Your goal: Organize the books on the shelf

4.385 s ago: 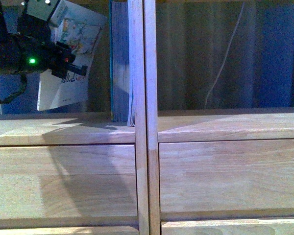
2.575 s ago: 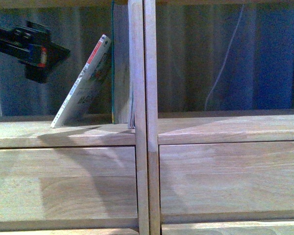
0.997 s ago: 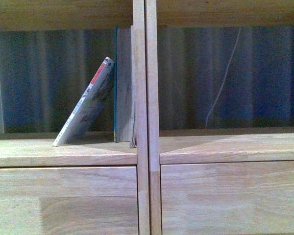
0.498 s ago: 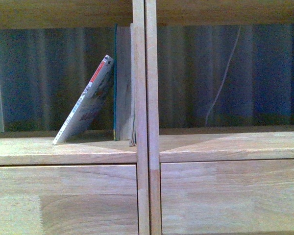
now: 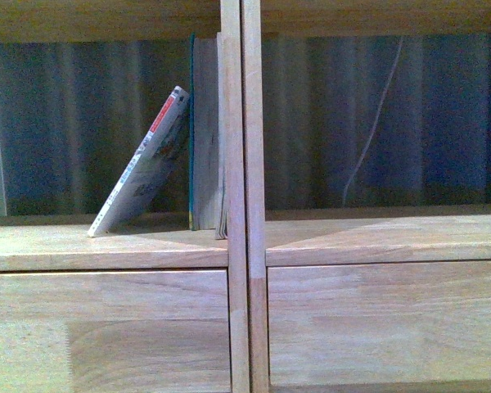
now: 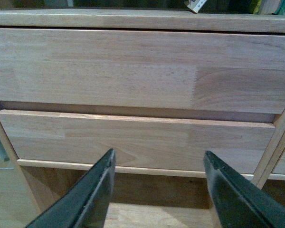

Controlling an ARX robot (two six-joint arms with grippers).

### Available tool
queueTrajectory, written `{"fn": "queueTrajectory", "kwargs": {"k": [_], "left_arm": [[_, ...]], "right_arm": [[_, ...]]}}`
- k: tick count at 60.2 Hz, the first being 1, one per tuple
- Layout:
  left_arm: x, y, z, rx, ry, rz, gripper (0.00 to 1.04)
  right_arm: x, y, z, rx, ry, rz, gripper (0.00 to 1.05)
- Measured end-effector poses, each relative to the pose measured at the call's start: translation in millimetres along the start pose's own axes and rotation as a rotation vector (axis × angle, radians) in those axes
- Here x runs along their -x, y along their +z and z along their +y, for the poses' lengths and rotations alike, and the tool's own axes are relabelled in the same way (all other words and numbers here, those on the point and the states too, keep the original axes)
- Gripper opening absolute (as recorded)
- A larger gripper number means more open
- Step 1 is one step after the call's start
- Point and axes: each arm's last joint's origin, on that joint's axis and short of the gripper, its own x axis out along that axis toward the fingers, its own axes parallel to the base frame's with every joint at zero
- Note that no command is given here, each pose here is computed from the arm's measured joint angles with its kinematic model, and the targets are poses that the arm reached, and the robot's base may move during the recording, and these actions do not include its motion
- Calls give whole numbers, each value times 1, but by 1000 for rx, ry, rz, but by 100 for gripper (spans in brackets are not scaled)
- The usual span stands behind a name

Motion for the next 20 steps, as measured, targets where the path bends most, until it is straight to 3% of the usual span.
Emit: {"fn": "queueTrajectory", "kwargs": {"k": [12, 20], "left_arm": [[0, 0, 0, 0, 0, 0, 97], [0, 0, 0, 0, 0, 0, 97]], "right_arm": [[0, 0, 0, 0, 0, 0, 79], [0, 0, 0, 0, 0, 0, 98]]}}
